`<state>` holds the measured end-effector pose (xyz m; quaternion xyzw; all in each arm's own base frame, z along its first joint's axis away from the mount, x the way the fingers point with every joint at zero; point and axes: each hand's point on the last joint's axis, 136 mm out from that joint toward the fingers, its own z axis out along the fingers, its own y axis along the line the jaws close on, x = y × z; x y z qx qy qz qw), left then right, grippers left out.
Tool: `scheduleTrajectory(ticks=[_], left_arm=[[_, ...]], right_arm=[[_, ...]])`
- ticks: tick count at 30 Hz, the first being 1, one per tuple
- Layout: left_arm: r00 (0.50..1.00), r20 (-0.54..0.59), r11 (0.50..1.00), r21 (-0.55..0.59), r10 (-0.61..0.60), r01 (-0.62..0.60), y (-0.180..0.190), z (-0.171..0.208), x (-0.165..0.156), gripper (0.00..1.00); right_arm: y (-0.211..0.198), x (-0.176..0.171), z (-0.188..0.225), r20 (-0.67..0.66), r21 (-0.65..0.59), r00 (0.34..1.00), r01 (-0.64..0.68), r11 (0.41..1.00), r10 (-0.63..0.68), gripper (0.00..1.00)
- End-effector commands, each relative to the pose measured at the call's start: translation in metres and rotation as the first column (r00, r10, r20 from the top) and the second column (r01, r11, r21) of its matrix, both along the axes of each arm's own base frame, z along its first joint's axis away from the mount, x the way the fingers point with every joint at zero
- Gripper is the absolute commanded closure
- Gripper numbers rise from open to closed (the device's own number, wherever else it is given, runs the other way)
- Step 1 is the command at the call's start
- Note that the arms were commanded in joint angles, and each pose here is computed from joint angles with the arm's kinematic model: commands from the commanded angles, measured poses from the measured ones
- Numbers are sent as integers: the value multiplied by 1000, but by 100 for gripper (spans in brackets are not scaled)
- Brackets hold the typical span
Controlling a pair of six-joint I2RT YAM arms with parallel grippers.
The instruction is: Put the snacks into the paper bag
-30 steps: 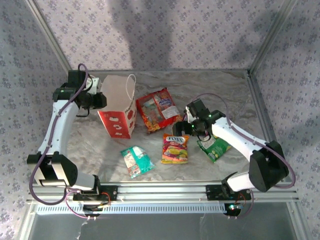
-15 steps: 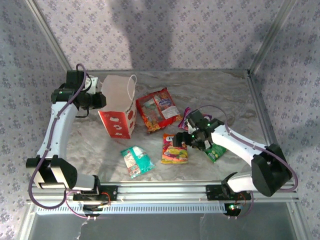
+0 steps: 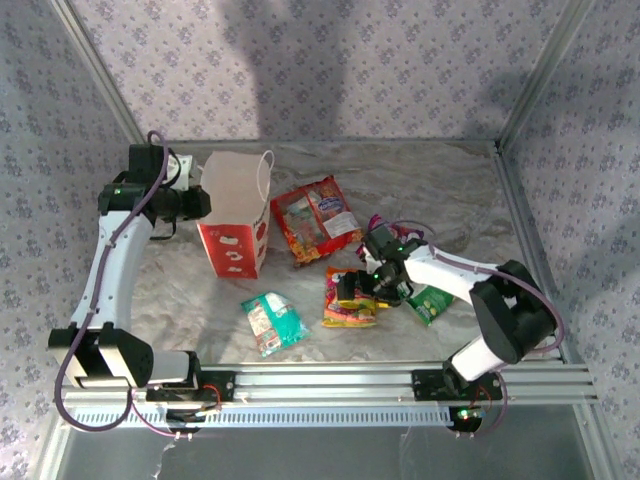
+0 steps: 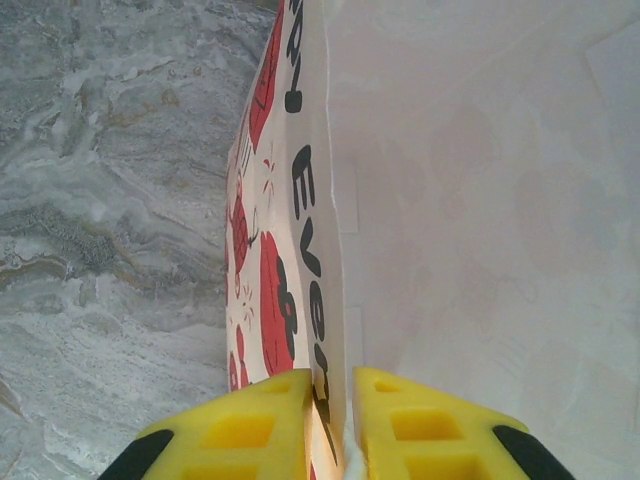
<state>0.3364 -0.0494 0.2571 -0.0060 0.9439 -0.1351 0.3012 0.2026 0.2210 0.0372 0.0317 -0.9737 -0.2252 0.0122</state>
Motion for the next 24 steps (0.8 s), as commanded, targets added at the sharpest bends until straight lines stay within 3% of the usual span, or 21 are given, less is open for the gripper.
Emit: scheduleTrajectory(ticks=[1,4,9,15,20,24], left_arm=[[1000,29,1000,-2,10,-10,3,10,-4,82],[1000,30,1000,-1,8,-8,3,11,-6,82],[1000,17,1000,3,10,-10,4,6,-9,82],[1000,-5,999,-28,29,-29,2,-2,-7,82],[998,-31,995,-89,50,-52,-2,-5,-3,82],[999,-42,990,-136,35,-40,-10,-10,-2,82]], right_arm=[[7,3,-1,-18,20,1000,-7,1000,7,4],[4,7,-5,-14,-8,1000,-5,1000,5,9],[5,15,-5,0,-26,1000,-4,1000,4,25],[1,21,-1,27,-55,1000,5,998,-4,64],[1,26,7,46,-65,999,2,998,1,84],[0,29,17,66,-67,998,-2,998,7,95]])
